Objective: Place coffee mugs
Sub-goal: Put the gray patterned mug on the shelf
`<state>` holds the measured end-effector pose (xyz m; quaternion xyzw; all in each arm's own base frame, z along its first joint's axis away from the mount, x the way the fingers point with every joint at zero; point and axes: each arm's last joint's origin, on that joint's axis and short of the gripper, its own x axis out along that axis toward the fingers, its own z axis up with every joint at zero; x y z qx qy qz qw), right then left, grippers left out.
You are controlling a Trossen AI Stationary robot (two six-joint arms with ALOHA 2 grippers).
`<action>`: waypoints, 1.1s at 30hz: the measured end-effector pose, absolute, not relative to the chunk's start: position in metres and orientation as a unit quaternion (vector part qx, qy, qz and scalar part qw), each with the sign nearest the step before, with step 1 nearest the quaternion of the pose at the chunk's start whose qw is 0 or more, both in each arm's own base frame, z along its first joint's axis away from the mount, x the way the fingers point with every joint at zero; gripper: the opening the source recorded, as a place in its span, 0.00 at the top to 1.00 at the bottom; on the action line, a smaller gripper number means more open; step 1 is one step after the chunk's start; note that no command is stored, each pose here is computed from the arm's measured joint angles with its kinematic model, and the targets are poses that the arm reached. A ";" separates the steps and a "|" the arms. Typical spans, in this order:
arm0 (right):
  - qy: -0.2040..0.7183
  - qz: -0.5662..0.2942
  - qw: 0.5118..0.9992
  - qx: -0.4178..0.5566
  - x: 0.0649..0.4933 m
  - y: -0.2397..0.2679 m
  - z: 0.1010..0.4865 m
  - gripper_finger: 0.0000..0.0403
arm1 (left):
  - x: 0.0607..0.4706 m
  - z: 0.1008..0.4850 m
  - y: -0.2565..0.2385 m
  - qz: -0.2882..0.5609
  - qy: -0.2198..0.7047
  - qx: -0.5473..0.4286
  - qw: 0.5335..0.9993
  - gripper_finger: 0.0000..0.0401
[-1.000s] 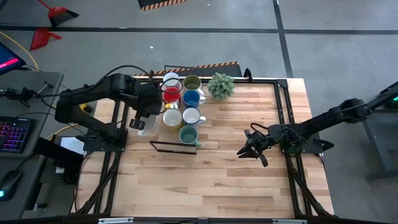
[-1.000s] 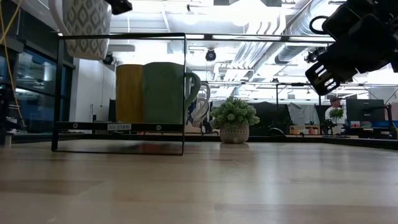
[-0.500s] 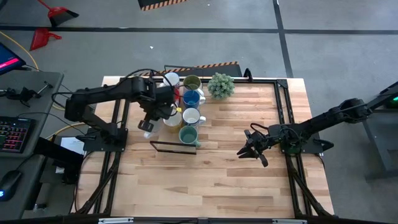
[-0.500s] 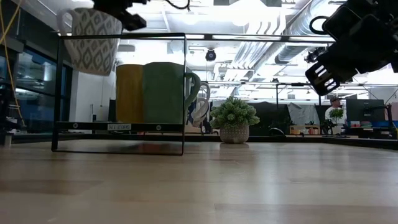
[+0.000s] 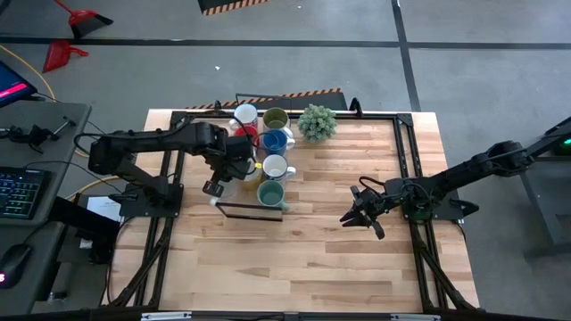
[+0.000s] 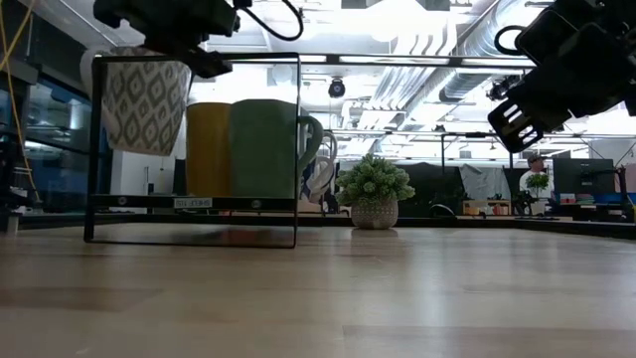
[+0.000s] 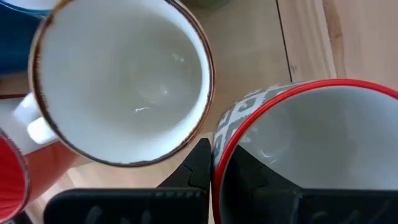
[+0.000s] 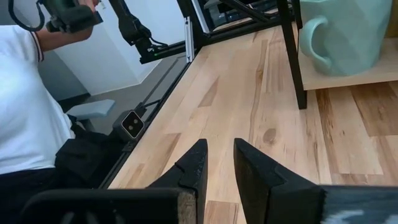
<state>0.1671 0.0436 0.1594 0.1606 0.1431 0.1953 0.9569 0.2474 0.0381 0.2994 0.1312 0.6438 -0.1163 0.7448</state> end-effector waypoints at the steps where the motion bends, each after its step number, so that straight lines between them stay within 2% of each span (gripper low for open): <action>1: 0.143 0.195 0.957 0.161 0.167 0.044 0.159 0.86 | 0.248 0.298 0.038 -0.116 0.643 0.130 0.746 0.97; 9: 0.143 0.195 0.957 0.161 0.167 0.044 0.159 0.86 | 0.250 0.290 0.032 -0.133 0.636 0.115 0.751 0.97; 33: 0.143 0.195 0.957 0.161 0.167 0.044 0.159 0.86 | 0.260 0.292 0.030 -0.167 0.584 0.162 0.778 0.97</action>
